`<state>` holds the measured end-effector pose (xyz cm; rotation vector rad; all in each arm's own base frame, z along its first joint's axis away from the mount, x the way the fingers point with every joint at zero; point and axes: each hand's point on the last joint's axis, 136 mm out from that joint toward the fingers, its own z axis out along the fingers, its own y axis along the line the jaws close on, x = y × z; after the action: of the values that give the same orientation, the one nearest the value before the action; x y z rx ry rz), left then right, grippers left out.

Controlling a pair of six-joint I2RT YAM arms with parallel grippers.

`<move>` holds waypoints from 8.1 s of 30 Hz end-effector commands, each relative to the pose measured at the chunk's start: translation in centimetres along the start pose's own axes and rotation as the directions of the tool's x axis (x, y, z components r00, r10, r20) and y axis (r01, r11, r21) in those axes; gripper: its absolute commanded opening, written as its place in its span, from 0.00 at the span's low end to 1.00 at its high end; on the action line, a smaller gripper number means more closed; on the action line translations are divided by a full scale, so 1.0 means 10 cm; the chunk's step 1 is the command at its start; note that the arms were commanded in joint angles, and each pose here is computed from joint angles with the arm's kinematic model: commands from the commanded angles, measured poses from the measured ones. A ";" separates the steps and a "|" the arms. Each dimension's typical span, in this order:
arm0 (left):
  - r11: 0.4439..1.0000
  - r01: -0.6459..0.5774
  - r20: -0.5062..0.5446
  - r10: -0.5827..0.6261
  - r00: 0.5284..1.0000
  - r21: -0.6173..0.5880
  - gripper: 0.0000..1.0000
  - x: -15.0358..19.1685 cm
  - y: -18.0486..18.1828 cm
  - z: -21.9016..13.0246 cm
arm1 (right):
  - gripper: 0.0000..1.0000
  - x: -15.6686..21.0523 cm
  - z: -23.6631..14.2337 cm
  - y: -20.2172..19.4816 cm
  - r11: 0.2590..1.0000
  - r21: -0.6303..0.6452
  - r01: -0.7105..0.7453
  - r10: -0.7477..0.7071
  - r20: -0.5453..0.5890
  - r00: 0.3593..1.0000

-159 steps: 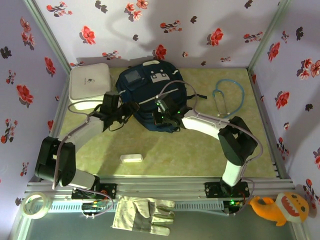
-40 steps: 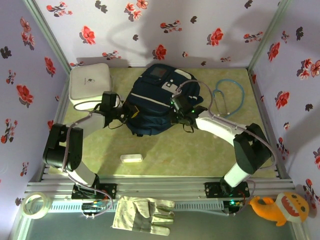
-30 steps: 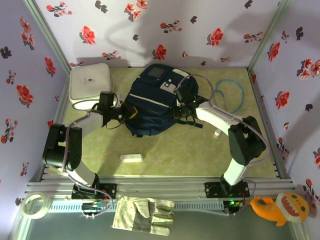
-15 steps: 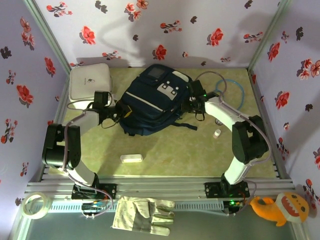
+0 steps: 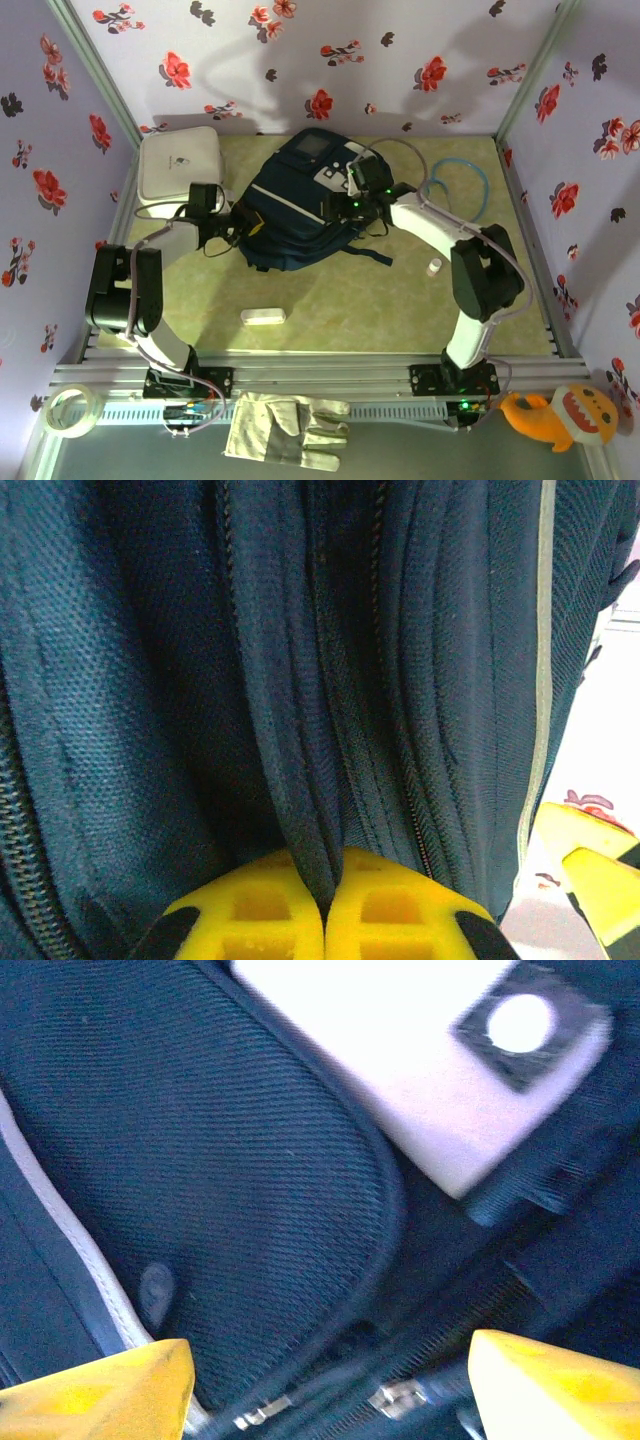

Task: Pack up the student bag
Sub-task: Zip the student bag at the top-center of the table, then unzip the student bag at the top-center of the table.

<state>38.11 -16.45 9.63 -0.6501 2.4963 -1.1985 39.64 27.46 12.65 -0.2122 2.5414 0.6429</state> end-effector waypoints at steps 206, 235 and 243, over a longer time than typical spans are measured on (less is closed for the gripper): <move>0.499 -0.866 -0.212 0.848 0.486 0.010 0.00 1.70 -1.10 0.42 | 0.49 0.59 -0.72 -0.67 0.662 -0.038 -0.749 0.727 0.277 0.628; 0.511 -0.823 -0.210 0.801 0.561 -0.248 0.00 0.91 -0.61 0.17 | 0.02 0.17 -0.85 -1.00 0.758 0.258 -0.599 0.469 0.423 0.775; 0.514 -0.807 -0.160 0.805 0.571 -0.290 0.00 0.51 -0.62 0.17 | 0.01 0.02 -0.77 -1.04 0.767 0.296 -0.569 0.436 0.410 0.801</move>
<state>33.92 -26.02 12.66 0.5375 2.5128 -0.5002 37.23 17.21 13.49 0.7156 2.3886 0.4280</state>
